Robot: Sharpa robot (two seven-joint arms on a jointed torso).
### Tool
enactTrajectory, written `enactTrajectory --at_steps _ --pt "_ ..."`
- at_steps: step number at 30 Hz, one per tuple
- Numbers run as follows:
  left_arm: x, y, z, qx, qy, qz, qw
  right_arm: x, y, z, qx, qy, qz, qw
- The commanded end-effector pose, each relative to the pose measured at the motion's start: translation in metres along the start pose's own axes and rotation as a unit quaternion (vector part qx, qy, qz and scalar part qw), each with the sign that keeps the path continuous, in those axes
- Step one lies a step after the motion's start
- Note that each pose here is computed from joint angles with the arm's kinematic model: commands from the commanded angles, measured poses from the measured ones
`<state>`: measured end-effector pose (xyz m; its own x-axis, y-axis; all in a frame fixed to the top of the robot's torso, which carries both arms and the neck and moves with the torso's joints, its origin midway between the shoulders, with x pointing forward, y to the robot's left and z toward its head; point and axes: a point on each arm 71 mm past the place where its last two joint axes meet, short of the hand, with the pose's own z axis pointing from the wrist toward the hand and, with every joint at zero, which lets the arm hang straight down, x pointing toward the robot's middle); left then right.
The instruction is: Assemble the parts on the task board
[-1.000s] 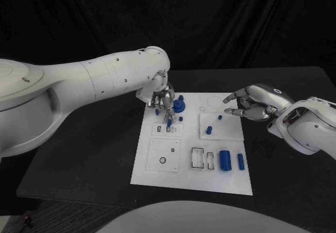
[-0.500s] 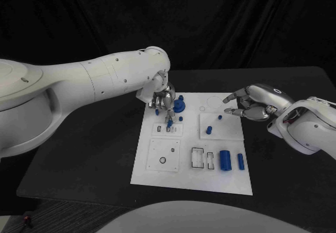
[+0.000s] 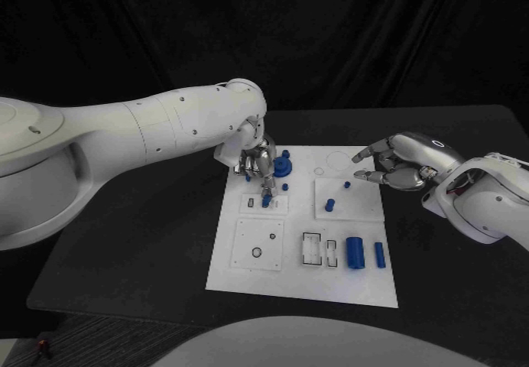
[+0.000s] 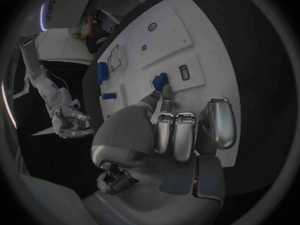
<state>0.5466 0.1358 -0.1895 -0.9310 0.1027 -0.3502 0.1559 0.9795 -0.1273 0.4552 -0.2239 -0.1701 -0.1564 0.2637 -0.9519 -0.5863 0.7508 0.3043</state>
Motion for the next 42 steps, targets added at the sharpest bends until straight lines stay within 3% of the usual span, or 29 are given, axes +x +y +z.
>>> enactTrajectory --at_steps 1,14,24,42 --pt "0.0003 0.0002 -0.0006 0.01 -0.011 -0.007 1.0 0.001 -0.002 -0.001 0.009 0.003 0.0 1.0" --pt "0.0052 0.006 -0.0049 0.028 -0.037 -0.024 0.999 0.0 -0.005 -0.003 0.013 0.003 -0.001 1.0" --pt "0.006 0.0095 -0.0132 0.034 -0.057 -0.027 0.997 0.0 -0.006 -0.003 0.014 0.004 -0.001 1.0" --pt "0.0137 0.0128 -0.0199 0.024 -0.046 -0.012 0.999 0.001 -0.006 -0.002 0.016 0.008 -0.001 1.0"
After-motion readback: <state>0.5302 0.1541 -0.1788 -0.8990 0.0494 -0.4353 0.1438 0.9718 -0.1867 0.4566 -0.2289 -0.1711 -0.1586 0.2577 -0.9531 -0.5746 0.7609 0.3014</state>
